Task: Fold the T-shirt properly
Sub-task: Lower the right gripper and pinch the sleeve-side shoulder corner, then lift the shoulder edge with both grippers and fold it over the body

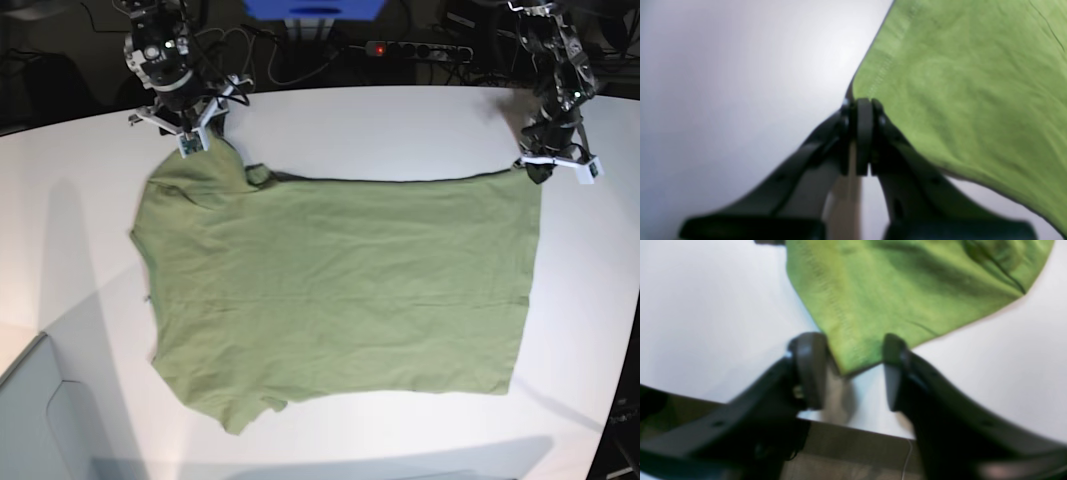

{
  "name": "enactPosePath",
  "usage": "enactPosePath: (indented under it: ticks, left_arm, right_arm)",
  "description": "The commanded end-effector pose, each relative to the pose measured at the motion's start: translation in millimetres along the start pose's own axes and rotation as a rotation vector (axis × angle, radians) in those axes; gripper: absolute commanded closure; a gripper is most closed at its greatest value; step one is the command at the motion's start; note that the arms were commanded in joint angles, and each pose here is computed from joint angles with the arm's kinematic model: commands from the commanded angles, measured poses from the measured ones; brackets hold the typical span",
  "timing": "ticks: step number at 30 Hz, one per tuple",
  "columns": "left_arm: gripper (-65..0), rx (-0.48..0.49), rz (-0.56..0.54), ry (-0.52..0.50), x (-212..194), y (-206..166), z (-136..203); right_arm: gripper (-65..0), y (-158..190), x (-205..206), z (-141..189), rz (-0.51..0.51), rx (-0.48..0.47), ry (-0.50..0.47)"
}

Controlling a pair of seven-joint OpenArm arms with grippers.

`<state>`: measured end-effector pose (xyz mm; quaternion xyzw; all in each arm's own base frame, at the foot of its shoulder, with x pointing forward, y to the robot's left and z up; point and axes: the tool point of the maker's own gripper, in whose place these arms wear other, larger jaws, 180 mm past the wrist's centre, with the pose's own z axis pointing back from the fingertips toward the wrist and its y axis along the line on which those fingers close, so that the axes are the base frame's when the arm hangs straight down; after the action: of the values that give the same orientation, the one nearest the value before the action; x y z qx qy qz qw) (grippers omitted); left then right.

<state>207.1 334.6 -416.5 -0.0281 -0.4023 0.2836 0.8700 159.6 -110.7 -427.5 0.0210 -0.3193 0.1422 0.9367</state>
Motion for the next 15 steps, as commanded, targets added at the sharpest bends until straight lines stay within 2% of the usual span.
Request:
enactPosePath:
  ticks: [1, 3, 4, 9, 15]
  left_arm:
    - [0.0, 0.005, -0.012, -0.002, 3.4, 2.5, 1.9]
    - [0.0, 0.005, -0.014, -0.002, 3.9, 2.7, 1.9]
    - [0.0, 0.005, -0.014, -0.002, 3.9, 2.7, 1.9]
    - [0.0, 0.005, -0.018, -0.014, 9.1, 2.4, 3.3]
    - [0.0, 0.004, -0.023, -0.021, 12.4, 2.2, 4.5]
  right_arm:
    - [-11.5, -2.5, -6.7, 2.6, 0.014, -0.005, 0.025]
    - [-2.4, -2.7, -7.3, 3.4, 0.017, -0.006, 0.027]
    - [0.0, -2.9, -7.5, 3.8, 0.018, -0.006, 0.027]
    - [-0.1, 0.0, -2.2, 9.1, 0.021, -0.001, 0.008]
    - [-0.1, -1.8, 30.9, 30.2, 0.027, -0.014, -0.089]
